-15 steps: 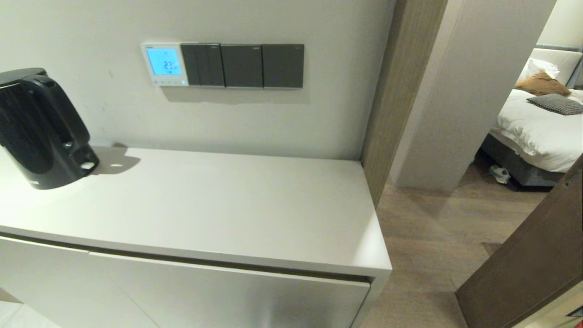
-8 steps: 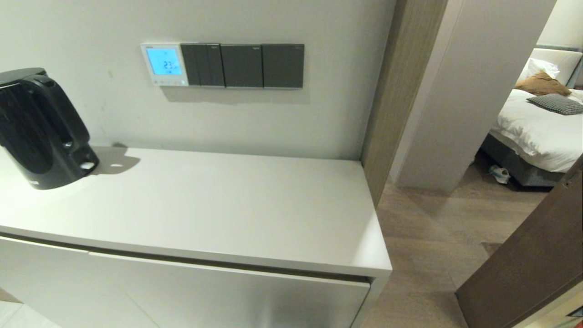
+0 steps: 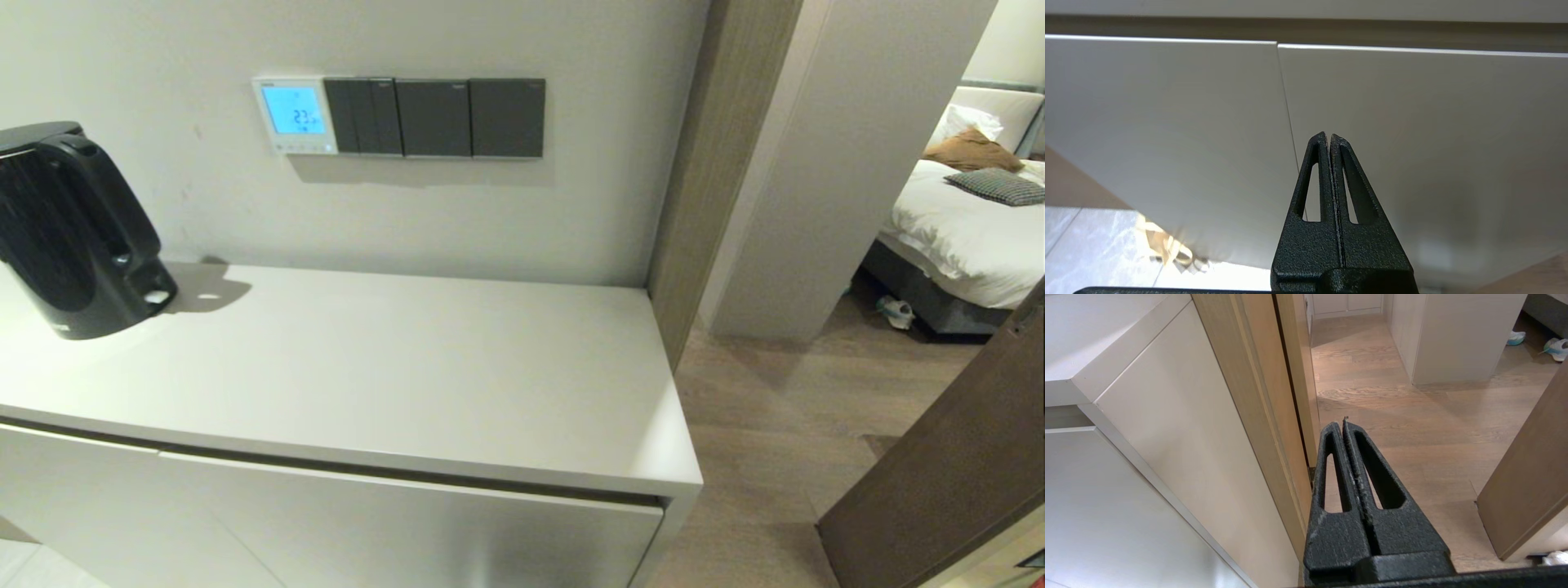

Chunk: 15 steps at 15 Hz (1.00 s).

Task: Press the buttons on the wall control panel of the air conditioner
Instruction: Turn off the central air conditioner

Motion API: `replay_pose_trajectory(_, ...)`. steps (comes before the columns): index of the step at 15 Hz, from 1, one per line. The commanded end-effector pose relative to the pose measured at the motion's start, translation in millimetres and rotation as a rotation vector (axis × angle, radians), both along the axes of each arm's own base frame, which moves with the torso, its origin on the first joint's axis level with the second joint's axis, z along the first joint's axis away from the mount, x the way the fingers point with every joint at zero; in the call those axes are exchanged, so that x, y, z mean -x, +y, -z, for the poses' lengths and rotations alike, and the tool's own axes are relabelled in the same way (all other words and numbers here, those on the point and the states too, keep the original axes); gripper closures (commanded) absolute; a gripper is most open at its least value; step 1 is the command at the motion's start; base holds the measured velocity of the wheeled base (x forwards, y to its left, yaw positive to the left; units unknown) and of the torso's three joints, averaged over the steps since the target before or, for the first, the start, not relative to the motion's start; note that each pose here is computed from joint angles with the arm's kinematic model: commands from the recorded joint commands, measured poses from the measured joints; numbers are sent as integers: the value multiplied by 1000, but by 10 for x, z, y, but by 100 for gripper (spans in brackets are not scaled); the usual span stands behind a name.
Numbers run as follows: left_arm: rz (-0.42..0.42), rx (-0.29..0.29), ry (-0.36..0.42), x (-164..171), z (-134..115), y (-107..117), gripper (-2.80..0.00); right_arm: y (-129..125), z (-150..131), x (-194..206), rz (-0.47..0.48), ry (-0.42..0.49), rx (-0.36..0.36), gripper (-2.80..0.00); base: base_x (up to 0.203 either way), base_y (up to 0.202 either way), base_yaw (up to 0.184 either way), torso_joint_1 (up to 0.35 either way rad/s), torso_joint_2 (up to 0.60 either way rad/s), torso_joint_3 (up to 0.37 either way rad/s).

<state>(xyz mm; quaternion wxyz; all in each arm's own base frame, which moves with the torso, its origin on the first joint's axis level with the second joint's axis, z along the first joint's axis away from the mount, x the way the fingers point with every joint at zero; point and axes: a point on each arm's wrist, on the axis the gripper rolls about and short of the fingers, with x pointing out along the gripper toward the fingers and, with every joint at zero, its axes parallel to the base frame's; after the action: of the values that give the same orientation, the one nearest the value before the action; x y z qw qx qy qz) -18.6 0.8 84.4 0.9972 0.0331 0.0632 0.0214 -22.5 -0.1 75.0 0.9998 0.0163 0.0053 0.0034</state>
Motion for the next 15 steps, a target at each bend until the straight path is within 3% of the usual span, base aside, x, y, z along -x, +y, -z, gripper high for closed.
replay_pose_trajectory(1, 32, -19, -38, 38, 45, -7, 0, 0, 4, -2, -1, 3, 0, 0, 0, 0, 0, 0, 0, 0)
replay_pose_trajectory(10, 51, -34, -110, 44, 98, -11, 0, 0, 4, -2, 1, 3, 0, 0, 0, 0, 0, 0, 0, 0)
replay_pose_trajectory(15, 48, -30, -106, 42, 108, -10, 0, 0, 4, -2, -1, 3, 0, 0, 0, 0, 0, 0, 0, 0)
